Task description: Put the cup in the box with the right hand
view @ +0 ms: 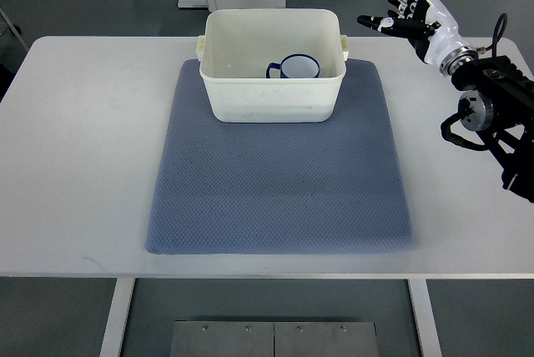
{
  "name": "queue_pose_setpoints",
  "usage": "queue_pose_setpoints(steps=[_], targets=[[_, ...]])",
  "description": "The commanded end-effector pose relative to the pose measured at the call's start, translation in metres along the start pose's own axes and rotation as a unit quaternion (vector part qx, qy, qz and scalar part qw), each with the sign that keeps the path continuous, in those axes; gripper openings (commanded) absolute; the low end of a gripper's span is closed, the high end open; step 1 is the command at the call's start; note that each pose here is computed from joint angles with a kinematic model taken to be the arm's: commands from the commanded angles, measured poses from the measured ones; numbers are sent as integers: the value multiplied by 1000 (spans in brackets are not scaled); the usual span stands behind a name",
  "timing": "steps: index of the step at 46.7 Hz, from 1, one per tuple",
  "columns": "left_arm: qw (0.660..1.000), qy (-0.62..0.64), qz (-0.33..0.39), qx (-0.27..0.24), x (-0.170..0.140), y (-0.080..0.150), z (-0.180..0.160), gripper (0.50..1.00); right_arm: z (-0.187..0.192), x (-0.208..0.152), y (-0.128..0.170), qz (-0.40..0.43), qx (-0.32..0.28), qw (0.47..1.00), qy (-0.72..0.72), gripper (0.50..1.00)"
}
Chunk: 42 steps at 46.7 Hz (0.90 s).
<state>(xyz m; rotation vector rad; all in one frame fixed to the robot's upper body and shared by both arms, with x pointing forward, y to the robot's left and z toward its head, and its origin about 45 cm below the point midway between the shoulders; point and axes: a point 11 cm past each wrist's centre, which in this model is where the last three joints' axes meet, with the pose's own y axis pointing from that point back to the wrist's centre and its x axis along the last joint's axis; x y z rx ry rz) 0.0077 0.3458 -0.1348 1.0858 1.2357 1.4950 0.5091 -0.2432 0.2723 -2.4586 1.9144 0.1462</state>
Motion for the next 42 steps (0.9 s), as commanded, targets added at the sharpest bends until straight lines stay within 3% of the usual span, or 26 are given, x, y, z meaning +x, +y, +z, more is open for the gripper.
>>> queue_pose_setpoints(steps=[1,25,42], targets=[[1000,0,0,0,0,0,0,1000,8,13,6,20,-7,999,-43,1000],[1000,0,0,0,0,0,0,1000,76,40,43,71,-48,993,-83,1000],[1000,0,-1,0,0,0,0,1000,79,38,44,69,-49,993,-86,1000]])
